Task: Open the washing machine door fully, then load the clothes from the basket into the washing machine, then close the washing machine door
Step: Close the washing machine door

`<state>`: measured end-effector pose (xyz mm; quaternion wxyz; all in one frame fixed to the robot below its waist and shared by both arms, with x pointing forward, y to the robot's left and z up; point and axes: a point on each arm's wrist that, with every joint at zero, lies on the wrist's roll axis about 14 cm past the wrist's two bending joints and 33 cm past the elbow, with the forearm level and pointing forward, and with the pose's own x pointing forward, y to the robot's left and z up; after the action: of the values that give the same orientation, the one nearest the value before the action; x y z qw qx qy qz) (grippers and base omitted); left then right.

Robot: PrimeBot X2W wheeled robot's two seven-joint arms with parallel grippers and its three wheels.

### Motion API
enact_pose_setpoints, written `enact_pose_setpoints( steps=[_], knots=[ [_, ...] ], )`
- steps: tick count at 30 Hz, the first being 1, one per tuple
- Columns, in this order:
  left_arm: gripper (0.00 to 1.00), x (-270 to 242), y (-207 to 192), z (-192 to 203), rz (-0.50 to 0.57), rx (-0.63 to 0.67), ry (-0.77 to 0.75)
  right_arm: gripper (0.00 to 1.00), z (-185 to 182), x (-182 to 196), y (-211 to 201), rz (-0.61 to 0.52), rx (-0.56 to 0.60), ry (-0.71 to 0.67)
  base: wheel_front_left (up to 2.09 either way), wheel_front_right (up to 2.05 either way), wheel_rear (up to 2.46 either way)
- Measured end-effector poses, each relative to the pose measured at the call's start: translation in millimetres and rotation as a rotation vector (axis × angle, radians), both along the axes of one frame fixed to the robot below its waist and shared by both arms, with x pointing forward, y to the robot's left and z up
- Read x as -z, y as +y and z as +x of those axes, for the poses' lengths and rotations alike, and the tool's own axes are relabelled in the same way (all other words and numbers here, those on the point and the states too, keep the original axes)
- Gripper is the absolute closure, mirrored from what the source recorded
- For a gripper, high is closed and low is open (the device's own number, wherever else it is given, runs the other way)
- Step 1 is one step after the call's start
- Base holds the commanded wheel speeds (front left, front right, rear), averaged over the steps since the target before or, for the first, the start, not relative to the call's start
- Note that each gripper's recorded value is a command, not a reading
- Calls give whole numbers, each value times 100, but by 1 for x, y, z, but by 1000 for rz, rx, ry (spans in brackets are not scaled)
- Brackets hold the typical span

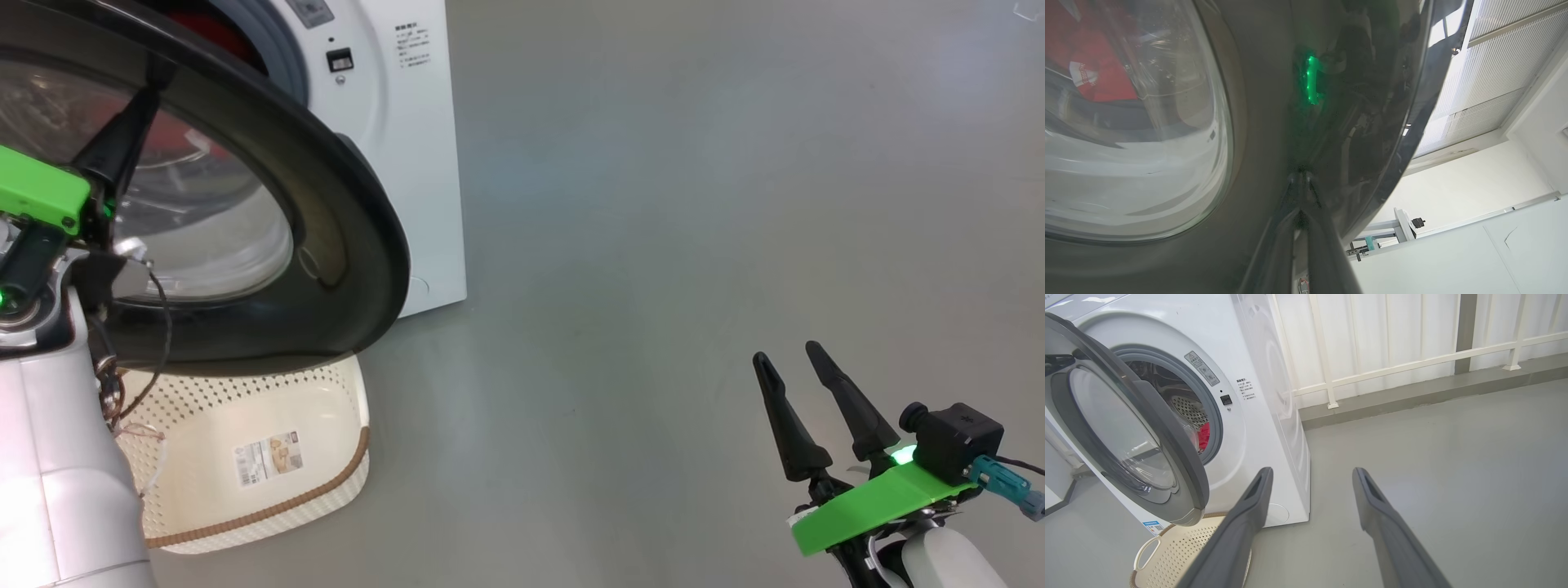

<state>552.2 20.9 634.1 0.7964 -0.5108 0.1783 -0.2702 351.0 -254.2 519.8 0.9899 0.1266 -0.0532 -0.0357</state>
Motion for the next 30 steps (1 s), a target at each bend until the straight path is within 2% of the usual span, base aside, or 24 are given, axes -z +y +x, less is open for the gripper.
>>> enact_pose_setpoints(
  steps=[11,12,13,14,15,16,21,30],
  knots=[
    [100,-15,15,-13,24,-11,-55,0,9,-5,16,-2,-56,-17,0,0,0],
    [89,-15,17,-15,32,-14,-64,0,10,-5,18,-2,-63,-18,0,0,0],
    [68,-14,19,-17,47,-9,-72,0,11,-5,19,-2,-69,-20,0,0,0],
    [53,-12,20,-20,60,-5,-77,0,12,-6,21,-2,-75,-21,0,0,0],
    [15,-9,22,-22,67,-6,-78,0,13,-6,23,-2,-81,-22,0,0,0],
    [0,-6,24,-24,73,-10,-73,0,14,-6,24,-2,-86,-22,0,0,0],
    [0,4,37,-37,150,-23,-104,0,16,-8,31,-5,-109,-30,0,0,0],
    [0,31,74,-61,326,-128,-164,0,16,-6,42,-1,-144,-24,0,0,0]
  ],
)
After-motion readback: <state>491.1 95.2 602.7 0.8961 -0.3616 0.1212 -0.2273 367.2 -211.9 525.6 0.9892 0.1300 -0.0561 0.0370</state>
